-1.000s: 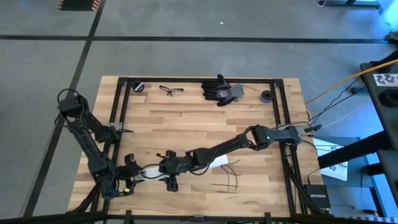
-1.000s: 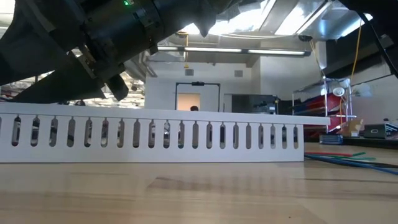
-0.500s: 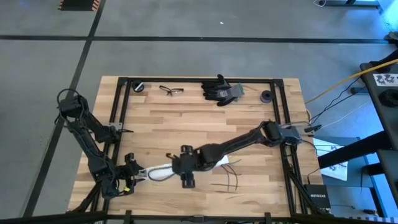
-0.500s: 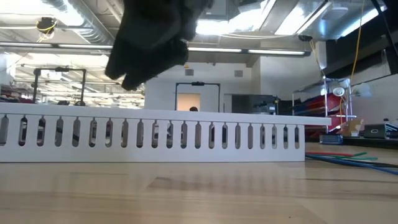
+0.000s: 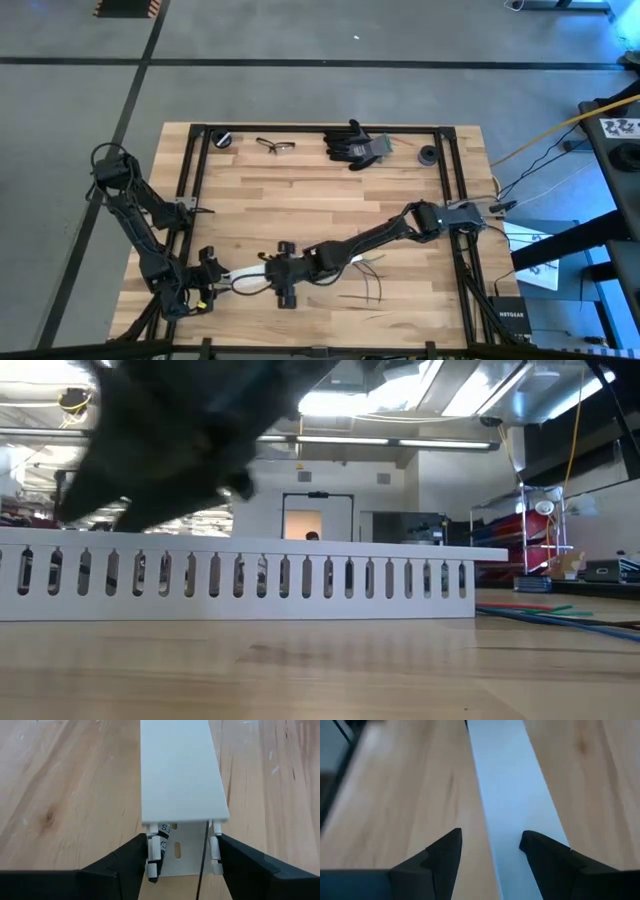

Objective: Ziptie cables
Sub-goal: Close the cable duct

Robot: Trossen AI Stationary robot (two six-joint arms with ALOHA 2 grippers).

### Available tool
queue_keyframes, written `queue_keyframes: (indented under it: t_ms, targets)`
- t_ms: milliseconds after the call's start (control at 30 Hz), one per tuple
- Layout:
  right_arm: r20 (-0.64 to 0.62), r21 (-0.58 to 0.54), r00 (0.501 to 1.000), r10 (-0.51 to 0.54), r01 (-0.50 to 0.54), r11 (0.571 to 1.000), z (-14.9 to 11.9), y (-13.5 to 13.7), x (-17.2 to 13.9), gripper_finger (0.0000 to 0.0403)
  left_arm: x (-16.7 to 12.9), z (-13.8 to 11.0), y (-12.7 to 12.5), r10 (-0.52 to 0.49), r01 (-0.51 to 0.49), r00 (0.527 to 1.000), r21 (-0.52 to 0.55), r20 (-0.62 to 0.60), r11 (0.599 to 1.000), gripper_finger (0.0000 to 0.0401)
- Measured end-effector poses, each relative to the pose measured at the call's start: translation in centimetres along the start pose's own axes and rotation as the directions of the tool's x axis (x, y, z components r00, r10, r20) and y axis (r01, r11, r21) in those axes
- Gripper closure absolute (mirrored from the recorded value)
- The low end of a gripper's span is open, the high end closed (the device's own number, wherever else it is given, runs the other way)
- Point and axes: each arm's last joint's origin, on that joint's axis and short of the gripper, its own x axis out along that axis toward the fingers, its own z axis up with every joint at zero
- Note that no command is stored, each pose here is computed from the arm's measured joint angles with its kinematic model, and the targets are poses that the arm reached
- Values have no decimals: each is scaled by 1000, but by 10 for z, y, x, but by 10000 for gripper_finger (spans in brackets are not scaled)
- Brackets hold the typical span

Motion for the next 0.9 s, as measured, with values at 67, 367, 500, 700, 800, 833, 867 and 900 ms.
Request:
queue_keyframes:
  t_ms: [67, 367, 500, 700, 800, 833, 867, 900]
  targets:
    - [87, 8, 995, 50, -51, 999, 3, 1, 10, 201, 1, 0, 0, 3, -3, 1000, -1, 2, 1000, 191]
    - [258, 30, 957, 134, -147, 989, 8, 0, 35, 201, 2, -1, -1, 3, -3, 1000, -5, 9, 1000, 191]
    - [258, 6, 957, 134, -140, 990, 8, 0, 34, 201, 3, 0, -2, -5, 5, 1000, -8, 14, 1000, 191]
    - [235, 4, 962, 138, -142, 990, 7, 1, 33, 201, 8, 6, 0, 9, -9, 1000, -32, -6, 999, 173]
    - [232, 2, 963, 135, -139, 990, 7, 0, 33, 201, 11, 11, 1, -2, 1, 998, -17, -68, 1000, 149]
    - [231, 2, 964, 134, -138, 990, 7, 0, 33, 201, 11, 12, 3, -10, 9, 995, -9, -100, 1000, 141]
    - [230, 1, 964, 134, -138, 990, 7, 0, 33, 201, 10, 14, 4, -16, 15, 992, -14, -128, 1000, 135]
    - [227, 1, 965, 132, -136, 991, 6, 0, 33, 201, 9, 16, 4, -23, 19, 989, -25, -145, 999, 130]
